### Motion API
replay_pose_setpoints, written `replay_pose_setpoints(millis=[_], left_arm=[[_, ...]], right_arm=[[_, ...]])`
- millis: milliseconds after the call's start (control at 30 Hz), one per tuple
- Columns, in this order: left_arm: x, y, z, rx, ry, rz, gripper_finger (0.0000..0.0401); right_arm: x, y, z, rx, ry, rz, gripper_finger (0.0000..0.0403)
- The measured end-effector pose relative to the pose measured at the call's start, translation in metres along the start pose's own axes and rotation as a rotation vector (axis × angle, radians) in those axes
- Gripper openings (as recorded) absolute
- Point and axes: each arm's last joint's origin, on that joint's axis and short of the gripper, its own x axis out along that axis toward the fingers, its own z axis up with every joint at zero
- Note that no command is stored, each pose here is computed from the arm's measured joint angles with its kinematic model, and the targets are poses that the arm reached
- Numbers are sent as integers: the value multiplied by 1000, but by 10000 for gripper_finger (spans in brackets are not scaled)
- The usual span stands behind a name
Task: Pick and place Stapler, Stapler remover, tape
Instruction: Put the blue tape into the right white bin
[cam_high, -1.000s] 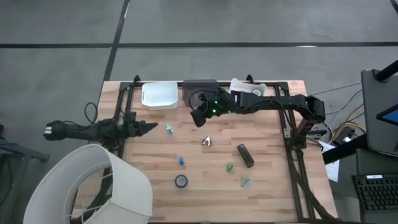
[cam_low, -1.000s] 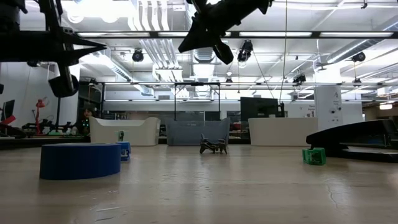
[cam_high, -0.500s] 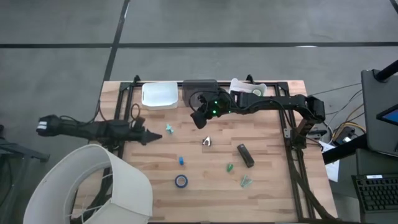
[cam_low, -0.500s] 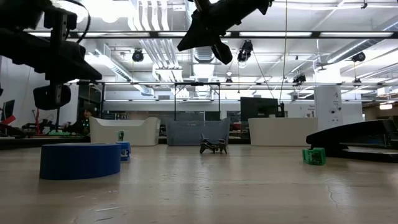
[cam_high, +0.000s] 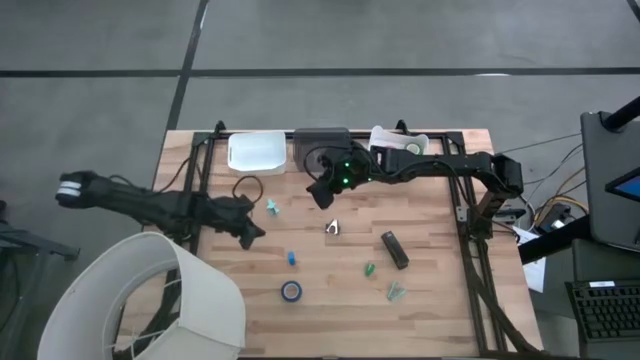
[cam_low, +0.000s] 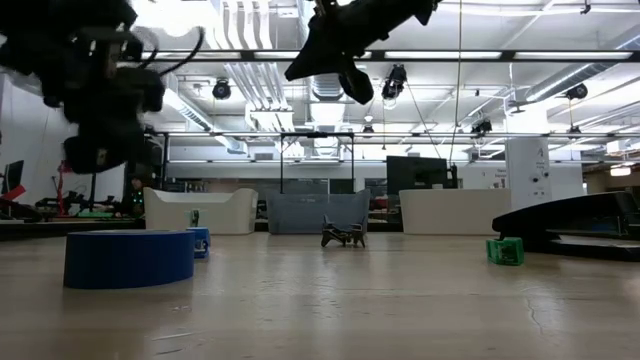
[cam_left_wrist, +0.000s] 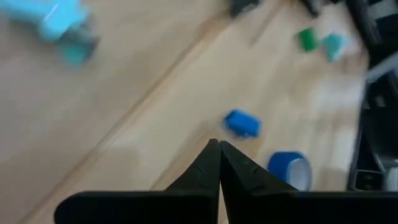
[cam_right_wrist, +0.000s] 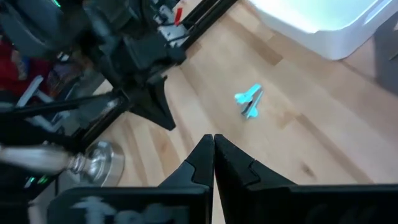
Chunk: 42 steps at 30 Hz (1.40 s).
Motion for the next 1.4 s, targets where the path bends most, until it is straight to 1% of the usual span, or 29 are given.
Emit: replay_pose_setpoints(millis=[33,100,233,333,467,567,633,700,800,867,933,1067,1400], left_arm=[[1,-6,4,21,-7,-13,11],[5,-13,8,56,10,0,18],[12,-27,17,89,23,5,38],[21,-37,15,132,65,7,62],[31,-56,12,186,102,-23,105],[43,-63,5,212,145,0,138],[52,-65,0,207,156,3,158],[60,-68,-3,170,158,-10,174],[70,-76,-9,156,148,-65,191],[75,-81,-15,164,151,-99,196],[80,-85,-21,192,171,-104,197],[87,-95,-35,300,213,-111,197],[117,-97,-50,319,280,-35,197]], right_arm=[[-2,0,0,1,11,11,8],[-6,2,0,-8,16,18,8],[-25,7,3,-70,6,23,8],[-39,8,2,-112,18,8,8],[-57,8,0,-157,53,-27,8],[-65,8,-1,-172,61,-34,8],[-66,8,-1,-175,58,-28,8],[-69,9,-1,-179,54,-22,8],[-73,11,-1,-189,56,-9,8],[-75,9,-3,-204,77,-14,8],[-78,9,-4,-216,88,-19,8],[-84,10,-5,-221,91,-6,8],[-87,11,-6,-236,97,9,8]])
